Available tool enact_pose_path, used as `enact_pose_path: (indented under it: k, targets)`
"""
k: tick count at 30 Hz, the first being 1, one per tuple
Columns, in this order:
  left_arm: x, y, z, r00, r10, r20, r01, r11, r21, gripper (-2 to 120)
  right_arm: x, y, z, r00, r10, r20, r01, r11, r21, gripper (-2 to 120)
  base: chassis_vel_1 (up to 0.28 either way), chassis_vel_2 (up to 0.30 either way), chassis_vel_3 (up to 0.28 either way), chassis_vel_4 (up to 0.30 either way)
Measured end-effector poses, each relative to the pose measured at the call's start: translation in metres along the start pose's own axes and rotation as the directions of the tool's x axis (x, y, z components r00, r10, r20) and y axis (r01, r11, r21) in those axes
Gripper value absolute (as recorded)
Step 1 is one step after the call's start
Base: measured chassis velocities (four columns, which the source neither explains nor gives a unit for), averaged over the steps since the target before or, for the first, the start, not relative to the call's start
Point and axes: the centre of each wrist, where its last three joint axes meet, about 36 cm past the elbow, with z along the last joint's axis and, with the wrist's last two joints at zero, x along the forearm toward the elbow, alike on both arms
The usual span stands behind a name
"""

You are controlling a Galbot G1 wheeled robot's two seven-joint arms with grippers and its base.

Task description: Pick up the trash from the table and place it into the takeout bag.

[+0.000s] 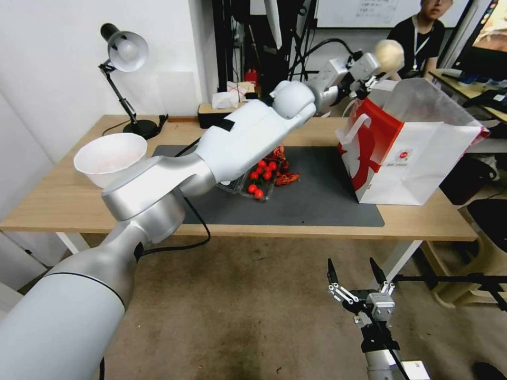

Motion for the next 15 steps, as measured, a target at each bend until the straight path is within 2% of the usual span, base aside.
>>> enact_pose_path:
  k: [7, 13, 15]
  targets:
    - [-0.004, -0.018, 0.0, 0.998, 0.068, -0.015, -0.069, 0.996, -0.06, 0, -0.001, 0.002, 0.001, 1.0, -0.004, 0.0, 0.004, 1.0, -0.004, 100, 0.0, 0.0, 0.0, 0.0]
    - [-0.004, -0.018, 0.003, 0.996, 0.084, -0.039, -0.087, 0.991, -0.1, 0, 0.001, 0.002, 0.003, 1.0, -0.003, -0.005, 0.003, 1.0, -0.004, 100, 0.0, 0.0, 0.0, 0.0]
    - [-0.002, -0.016, 0.009, 0.992, 0.1, -0.081, -0.113, 0.979, -0.171, 0, 0.002, 0.001, 0.005, 1.0, 0.0, -0.001, 0.0, 1.0, -0.005, 100, 0.0, 0.0, 0.0, 0.0]
